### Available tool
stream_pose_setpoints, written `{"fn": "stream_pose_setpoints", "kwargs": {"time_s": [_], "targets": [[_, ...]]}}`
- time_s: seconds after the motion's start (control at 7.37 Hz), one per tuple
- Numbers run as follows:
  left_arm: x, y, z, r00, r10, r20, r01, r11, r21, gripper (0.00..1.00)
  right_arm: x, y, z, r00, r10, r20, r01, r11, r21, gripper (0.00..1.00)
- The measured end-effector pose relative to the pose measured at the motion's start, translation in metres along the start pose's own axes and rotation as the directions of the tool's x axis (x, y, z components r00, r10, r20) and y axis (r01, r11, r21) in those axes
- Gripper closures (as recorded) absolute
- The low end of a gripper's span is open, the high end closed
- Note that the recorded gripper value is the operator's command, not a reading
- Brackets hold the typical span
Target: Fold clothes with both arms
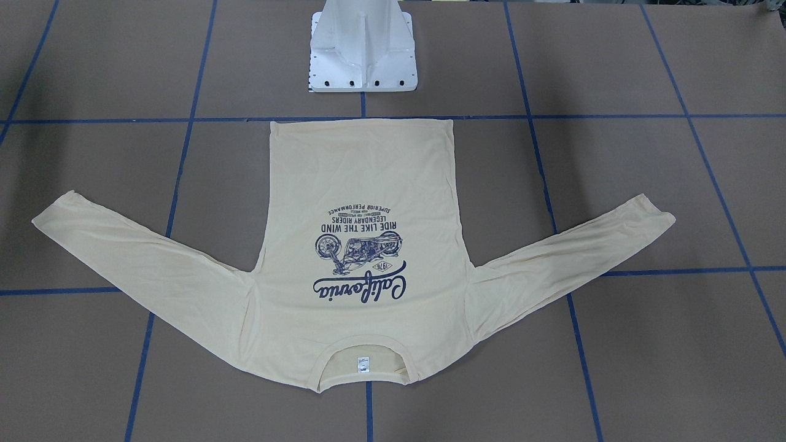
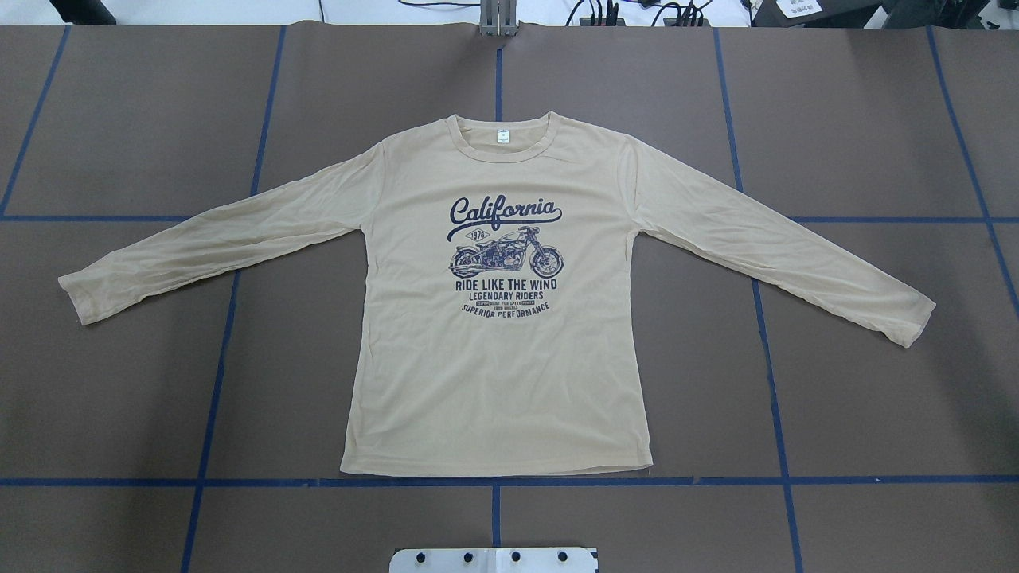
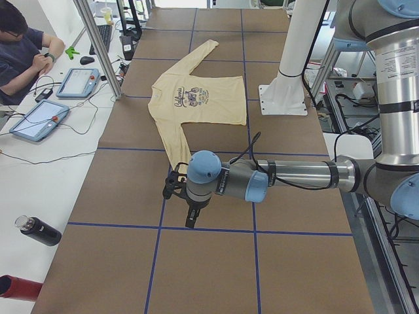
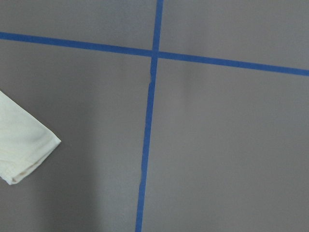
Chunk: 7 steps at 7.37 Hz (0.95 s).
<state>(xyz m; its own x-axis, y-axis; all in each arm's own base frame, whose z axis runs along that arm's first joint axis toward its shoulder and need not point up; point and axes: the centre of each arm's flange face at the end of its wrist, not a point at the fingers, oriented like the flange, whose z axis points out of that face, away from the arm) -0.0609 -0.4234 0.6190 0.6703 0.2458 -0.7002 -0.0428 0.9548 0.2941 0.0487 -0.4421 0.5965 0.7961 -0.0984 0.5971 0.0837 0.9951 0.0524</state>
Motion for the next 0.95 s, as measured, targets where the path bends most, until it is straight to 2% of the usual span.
{"fn": "stream_pose_setpoints", "kwargs": {"time_s": [0.41,0.54,0.68,0.81,0.95], "targets": [[0.012,-0.013,-0.012,0.998,0.063,0.009,-0.063,0.996,0.061,0.0,-0.03,-0.032,-0.033,0.997,-0.082,-0.005,0.082,0.992,0.094,0.0],[0.022,-0.022,-0.021,0.996,0.087,0.012,-0.088,0.992,0.088,0.0,-0.042,-0.046,-0.048,0.99,-0.138,-0.016,0.139,0.975,0.171,0.0],[0.031,-0.037,-0.032,0.993,0.118,0.017,-0.119,0.986,0.121,0.0,-0.051,-0.055,-0.059,0.981,-0.192,-0.03,0.194,0.95,0.245,0.0],[0.04,-0.053,-0.042,0.988,0.154,0.026,-0.156,0.975,0.156,0.0,-0.056,-0.06,-0.065,0.974,-0.223,-0.04,0.225,0.93,0.291,0.0],[0.051,-0.074,-0.054,0.978,0.206,0.044,-0.21,0.956,0.205,0.0,-0.059,-0.062,-0.068,0.972,-0.231,-0.039,0.231,0.921,0.314,0.0]]}}
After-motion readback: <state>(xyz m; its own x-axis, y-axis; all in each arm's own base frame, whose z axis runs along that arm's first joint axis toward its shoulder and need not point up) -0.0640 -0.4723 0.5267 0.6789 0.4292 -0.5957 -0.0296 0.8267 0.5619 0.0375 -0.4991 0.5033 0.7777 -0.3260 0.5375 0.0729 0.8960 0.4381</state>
